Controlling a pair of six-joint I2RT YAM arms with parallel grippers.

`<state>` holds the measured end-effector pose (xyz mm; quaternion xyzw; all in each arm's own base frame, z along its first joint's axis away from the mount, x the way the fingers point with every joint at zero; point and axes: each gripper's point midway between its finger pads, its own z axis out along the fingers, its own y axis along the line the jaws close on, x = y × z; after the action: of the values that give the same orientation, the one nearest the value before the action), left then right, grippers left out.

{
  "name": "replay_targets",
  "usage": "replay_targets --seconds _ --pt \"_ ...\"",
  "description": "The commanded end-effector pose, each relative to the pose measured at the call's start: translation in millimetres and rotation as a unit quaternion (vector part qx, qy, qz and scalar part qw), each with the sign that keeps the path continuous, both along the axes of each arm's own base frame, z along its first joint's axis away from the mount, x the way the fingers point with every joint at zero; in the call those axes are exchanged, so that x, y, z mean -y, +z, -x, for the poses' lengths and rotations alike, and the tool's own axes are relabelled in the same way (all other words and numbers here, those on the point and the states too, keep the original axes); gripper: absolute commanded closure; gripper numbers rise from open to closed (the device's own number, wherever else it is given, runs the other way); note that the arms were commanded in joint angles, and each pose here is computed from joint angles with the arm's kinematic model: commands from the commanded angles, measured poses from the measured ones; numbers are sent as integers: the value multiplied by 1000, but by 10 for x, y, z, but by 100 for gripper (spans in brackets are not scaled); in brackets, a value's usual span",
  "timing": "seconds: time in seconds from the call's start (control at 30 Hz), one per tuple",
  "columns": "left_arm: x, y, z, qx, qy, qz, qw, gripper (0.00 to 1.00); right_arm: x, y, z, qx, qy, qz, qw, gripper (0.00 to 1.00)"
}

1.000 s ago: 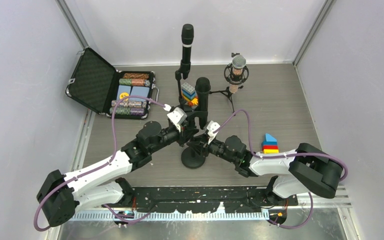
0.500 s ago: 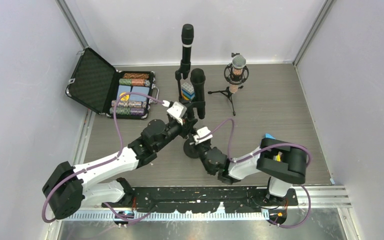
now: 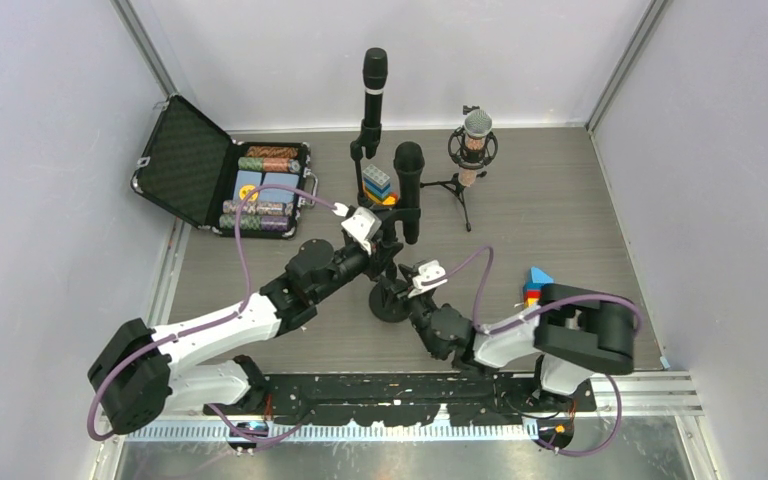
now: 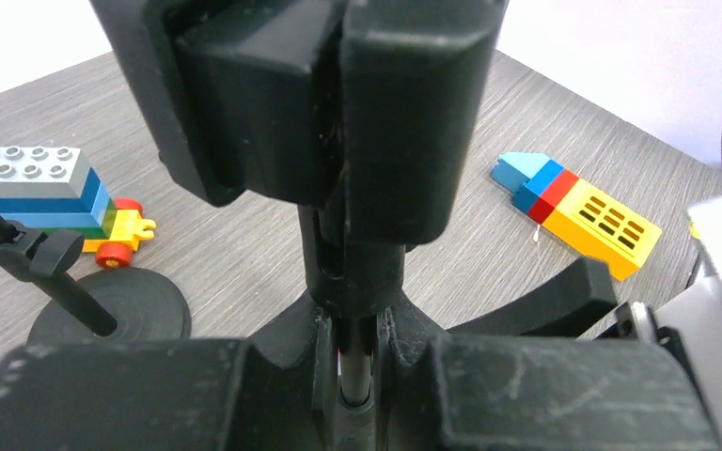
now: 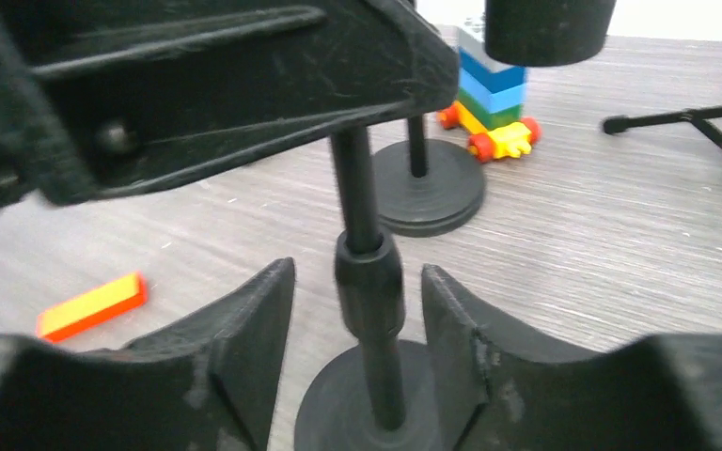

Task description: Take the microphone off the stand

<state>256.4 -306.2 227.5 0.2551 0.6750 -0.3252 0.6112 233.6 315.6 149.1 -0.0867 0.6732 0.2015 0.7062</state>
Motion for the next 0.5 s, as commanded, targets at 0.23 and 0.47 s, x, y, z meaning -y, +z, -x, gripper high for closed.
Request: replay_targets --seconds 0.23,0.47 --pt "-55 268 146 67 -39 -5 997 100 -66 175 411 -52 239 -1 970 43" --pt "-30 245 147 68 -42 5 997 100 87 141 338 -71 273 26 959 47"
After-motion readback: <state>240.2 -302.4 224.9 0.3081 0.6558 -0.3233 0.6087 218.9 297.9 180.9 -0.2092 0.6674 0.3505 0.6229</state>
